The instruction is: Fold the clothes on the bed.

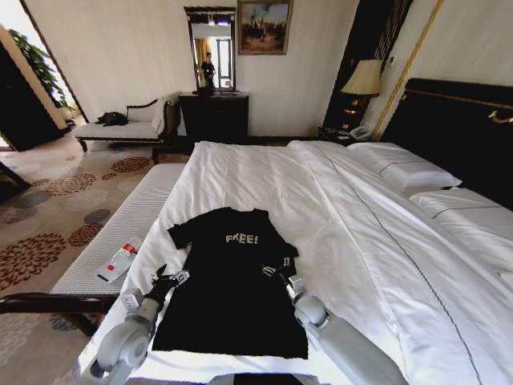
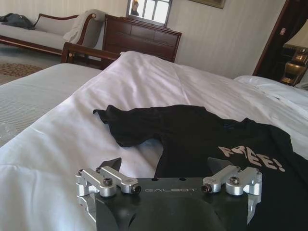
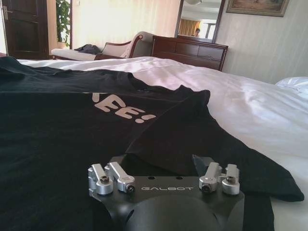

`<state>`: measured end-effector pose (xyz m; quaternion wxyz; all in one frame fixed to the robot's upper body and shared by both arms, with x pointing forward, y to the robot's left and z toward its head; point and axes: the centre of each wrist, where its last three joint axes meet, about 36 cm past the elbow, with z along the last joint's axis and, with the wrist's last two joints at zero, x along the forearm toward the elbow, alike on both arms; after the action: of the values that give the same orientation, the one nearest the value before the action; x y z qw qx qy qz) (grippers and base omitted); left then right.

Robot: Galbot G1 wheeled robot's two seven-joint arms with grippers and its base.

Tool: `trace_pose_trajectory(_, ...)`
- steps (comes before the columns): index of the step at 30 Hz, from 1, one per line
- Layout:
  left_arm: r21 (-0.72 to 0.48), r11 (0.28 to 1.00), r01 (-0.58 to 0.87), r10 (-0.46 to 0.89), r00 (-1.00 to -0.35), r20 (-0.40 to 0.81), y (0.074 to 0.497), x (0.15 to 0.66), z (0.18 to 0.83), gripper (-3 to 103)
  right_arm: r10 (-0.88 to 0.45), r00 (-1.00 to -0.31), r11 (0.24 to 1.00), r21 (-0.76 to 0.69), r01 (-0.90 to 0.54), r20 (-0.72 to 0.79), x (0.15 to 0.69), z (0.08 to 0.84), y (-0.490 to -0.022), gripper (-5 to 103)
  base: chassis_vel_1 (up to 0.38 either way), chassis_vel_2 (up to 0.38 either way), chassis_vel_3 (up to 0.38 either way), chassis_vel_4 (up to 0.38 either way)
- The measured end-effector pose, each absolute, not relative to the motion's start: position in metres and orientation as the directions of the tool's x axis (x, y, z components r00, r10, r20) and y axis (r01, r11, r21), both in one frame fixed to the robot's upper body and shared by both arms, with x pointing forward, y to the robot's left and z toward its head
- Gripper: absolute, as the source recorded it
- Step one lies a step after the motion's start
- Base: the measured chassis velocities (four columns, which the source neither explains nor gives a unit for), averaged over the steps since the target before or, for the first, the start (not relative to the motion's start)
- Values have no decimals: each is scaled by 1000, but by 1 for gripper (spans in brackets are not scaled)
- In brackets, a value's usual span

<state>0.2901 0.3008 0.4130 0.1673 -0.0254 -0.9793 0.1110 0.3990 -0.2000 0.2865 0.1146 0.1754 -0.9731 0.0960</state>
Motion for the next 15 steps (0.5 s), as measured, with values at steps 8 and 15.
trace_pose_trajectory(8,-230,973,10,86,-942,324,300,289,412,100,-313,-913,923,-141,-357,262,402,285,-200,47,0,0,0,0)
trace_pose_trajectory(15,-236,972,10,90,-940,329,298,289,410,100,-311,-914,925,-138,-354,261,403,286,-201,20,0,0,0,0)
